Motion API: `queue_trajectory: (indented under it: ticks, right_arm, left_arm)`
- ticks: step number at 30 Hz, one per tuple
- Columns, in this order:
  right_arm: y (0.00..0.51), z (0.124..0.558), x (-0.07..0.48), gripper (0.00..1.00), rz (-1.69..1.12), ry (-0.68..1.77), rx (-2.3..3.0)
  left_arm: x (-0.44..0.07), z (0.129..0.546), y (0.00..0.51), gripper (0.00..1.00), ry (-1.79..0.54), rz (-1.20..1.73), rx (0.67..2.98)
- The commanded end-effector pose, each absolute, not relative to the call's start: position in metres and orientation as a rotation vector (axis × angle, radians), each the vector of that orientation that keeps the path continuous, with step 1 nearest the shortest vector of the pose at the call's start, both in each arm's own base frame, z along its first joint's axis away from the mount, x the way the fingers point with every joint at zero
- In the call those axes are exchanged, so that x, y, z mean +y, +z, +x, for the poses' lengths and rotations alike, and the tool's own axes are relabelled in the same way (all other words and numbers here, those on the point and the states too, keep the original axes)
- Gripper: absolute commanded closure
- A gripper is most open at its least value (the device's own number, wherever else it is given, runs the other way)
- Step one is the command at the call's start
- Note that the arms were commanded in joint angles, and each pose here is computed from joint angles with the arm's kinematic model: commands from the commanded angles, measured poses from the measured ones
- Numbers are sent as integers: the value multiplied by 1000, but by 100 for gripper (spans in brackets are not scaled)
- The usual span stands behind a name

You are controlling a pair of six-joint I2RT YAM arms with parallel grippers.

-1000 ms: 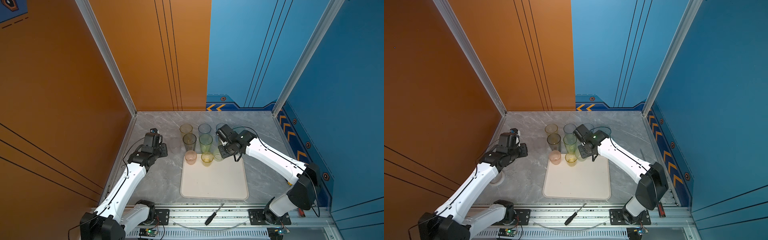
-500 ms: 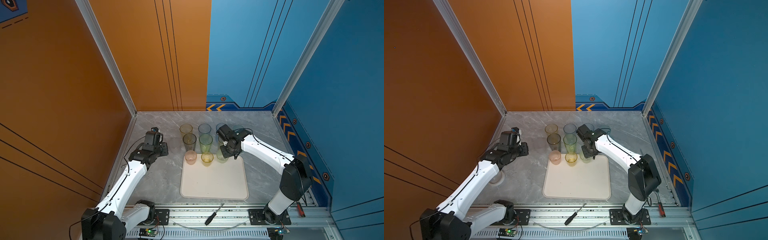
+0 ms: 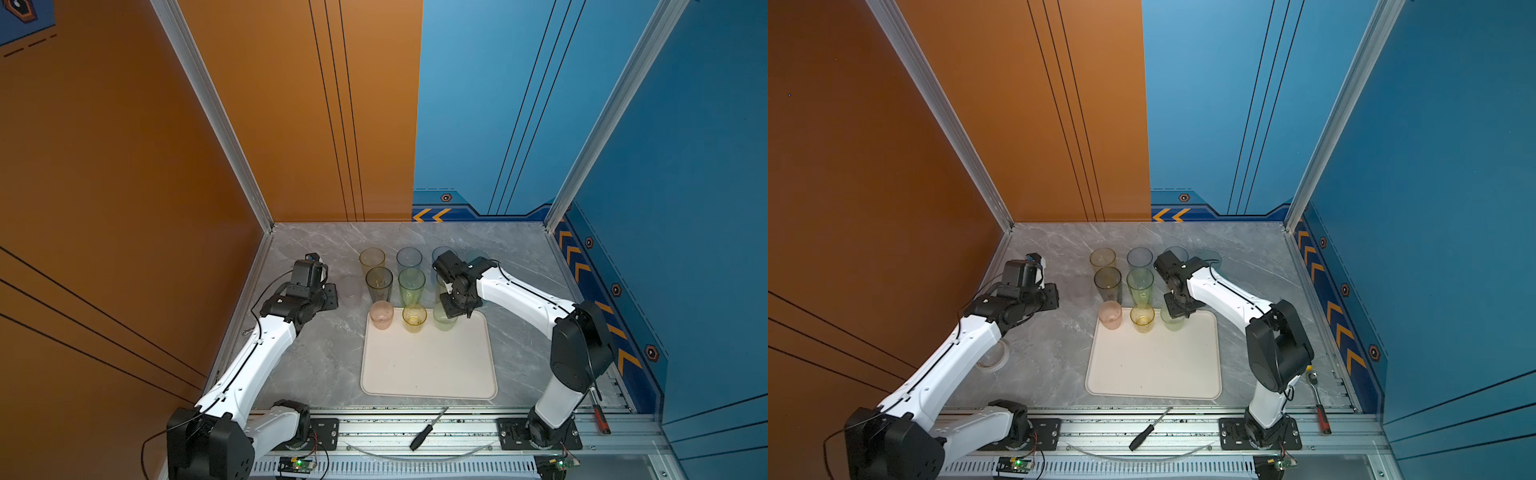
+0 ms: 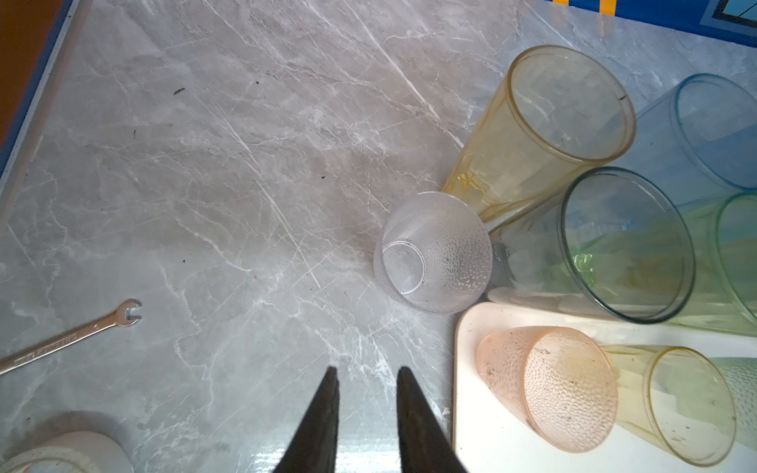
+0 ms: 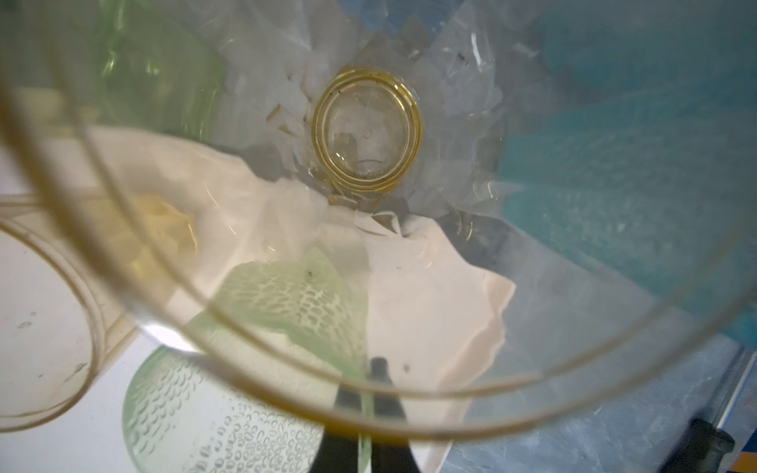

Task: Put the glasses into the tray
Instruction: 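Lower pale green cup onto tray and open right gripper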

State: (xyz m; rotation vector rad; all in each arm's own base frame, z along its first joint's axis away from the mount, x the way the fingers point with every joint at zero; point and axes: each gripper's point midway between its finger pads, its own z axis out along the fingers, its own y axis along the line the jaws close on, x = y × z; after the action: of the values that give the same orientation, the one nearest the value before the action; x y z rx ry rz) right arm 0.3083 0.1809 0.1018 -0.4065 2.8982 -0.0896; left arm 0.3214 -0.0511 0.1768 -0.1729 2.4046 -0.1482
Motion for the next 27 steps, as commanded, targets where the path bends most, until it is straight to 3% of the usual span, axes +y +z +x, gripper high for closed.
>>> queue_trajectory:
  ticks: [1,13,17,27]
  right_arm:
    - [93,309,179,100,-422,-83,2916]
    - [80,311,175,97,-402,-70,2945]
    - [79,311,175,90,-398,-64,2948]
    - [84,310,178,84,-391,-15,2933]
  left_arm:
    - [-54,324,185,72,-169,-151,2400]
    - [-55,324,185,71,-168,-149,2405]
    - [-54,324,183,71,-163,-151,2409]
    - [-55,325,181,71,-159,-150,2417]
